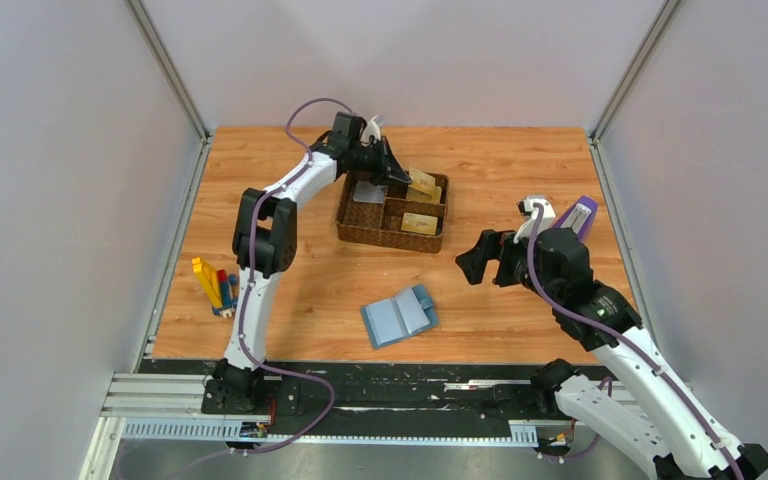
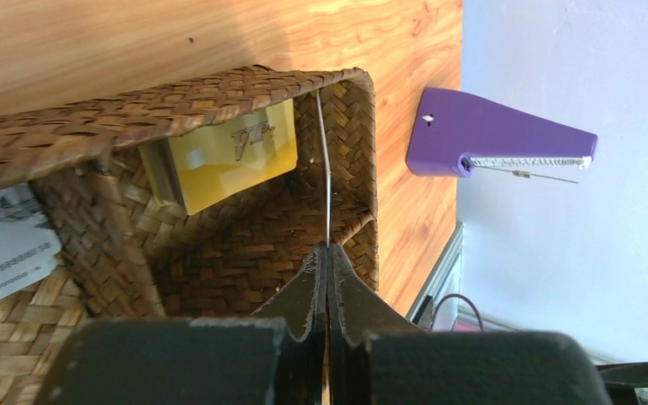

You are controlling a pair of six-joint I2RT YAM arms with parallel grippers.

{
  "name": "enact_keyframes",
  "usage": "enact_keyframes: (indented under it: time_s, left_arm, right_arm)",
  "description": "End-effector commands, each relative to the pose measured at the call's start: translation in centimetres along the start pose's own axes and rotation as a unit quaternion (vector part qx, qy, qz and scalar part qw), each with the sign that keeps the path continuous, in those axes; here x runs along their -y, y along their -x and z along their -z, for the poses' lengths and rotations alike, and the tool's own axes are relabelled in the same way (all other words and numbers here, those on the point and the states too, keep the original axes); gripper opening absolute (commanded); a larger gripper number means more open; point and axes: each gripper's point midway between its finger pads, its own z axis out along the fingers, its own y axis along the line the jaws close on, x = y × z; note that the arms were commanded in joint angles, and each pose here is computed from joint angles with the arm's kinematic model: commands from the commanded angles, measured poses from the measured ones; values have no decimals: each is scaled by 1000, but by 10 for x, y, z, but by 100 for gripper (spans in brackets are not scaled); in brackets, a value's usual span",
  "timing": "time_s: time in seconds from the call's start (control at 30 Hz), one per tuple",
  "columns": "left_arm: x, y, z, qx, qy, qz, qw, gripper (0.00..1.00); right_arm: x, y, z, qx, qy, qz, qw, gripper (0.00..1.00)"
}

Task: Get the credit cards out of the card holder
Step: Place the credit card in the storage box.

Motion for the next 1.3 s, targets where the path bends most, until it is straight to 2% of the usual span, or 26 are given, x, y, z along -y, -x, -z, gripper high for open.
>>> enact_keyframes:
  time_s: [0.0,0.3,0.8,0.93,1.27]
  left_arm:
    - [8,-3,-5,2,-21,-4,1000,0]
    - [-2,-9,-9,-2,-19,0,1000,1]
    - [-7,-2,-30,2,-19,-2,1000,19]
    - [-7,1,-31,4,-19,-4,1000,27]
    - [11,1,-11,3,1,-20,1000,39]
  right_arm:
    - [-6,17,8,20,3,9,1000,100]
    - [-7,20,8,21,3,6,1000,100]
    - [-4,28,16,32,-13,2,999,100]
    - [-2,28,17,31,-17,2,999,100]
    - [1,28,14,29,-26,10,999,100]
